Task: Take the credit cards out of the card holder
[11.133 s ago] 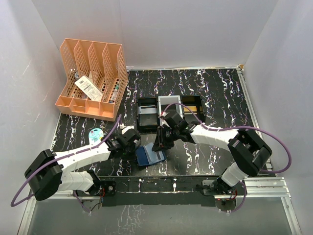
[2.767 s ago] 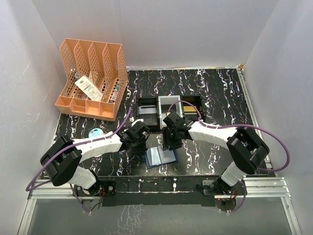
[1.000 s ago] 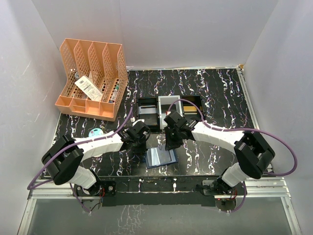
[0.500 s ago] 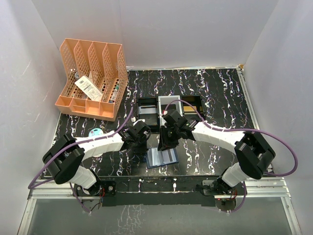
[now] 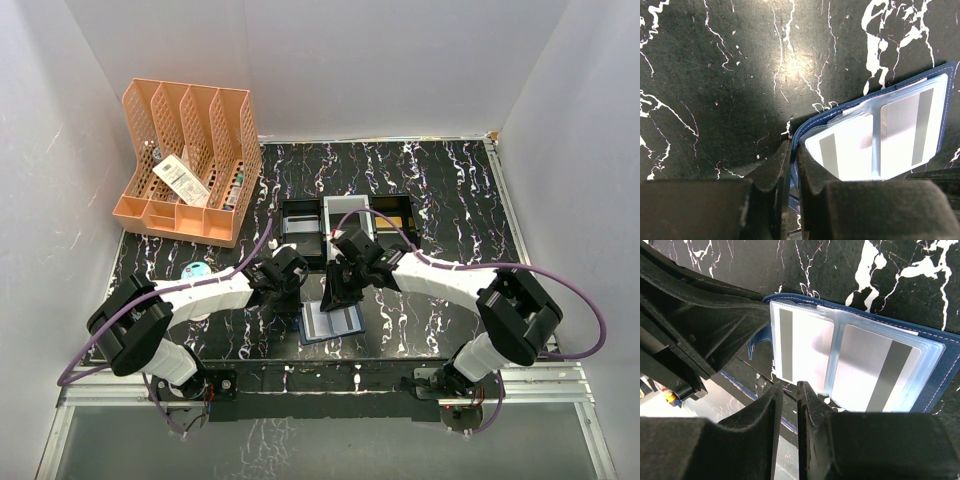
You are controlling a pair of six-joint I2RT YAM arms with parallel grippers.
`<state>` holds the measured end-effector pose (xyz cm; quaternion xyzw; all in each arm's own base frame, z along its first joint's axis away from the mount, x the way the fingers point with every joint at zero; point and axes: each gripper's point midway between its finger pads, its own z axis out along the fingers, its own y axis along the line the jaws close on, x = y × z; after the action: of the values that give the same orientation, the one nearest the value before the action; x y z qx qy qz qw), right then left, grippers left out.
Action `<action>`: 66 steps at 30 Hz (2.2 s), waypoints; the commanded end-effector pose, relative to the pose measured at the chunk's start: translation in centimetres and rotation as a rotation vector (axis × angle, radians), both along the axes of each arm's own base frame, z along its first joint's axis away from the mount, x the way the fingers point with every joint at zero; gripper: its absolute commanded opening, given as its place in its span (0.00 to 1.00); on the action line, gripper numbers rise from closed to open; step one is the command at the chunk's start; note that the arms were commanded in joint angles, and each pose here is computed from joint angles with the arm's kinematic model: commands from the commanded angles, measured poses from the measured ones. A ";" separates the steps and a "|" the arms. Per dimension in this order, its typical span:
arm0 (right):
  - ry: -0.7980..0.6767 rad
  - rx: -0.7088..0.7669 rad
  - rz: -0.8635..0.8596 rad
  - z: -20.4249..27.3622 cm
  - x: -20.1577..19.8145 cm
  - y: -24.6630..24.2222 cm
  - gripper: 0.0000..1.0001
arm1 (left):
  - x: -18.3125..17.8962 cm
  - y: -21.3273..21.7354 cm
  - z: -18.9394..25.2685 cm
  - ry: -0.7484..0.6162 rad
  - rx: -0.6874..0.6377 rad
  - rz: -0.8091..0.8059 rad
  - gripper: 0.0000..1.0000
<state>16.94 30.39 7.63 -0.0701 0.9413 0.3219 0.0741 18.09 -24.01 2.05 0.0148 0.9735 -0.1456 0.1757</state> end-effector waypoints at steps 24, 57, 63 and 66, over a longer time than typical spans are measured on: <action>-0.147 -0.190 -0.014 -2.1 0.7 2.5 0.63 | -0.1 -1.8 1.7 -0.029 -0.147 -0.004 0.01; -0.080 -0.049 0.010 -2.4 0.4 3.1 0.47 | -0.1 0.9 4.7 -0.130 -0.159 0.079 0.17; -0.019 0.056 -0.018 -2.3 0.5 2.5 0.45 | -0.2 -0.9 6.9 -0.149 -0.261 0.021 0.26; -0.003 0.104 -0.039 -2.1 0.7 2.1 0.44 | -0.5 -1.5 8.1 -0.155 -0.316 -0.004 0.29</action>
<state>17.15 32.01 4.15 -0.0588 0.9438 0.3156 0.0783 17.21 -23.51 6.34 -0.0192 0.9453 -0.2302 0.2302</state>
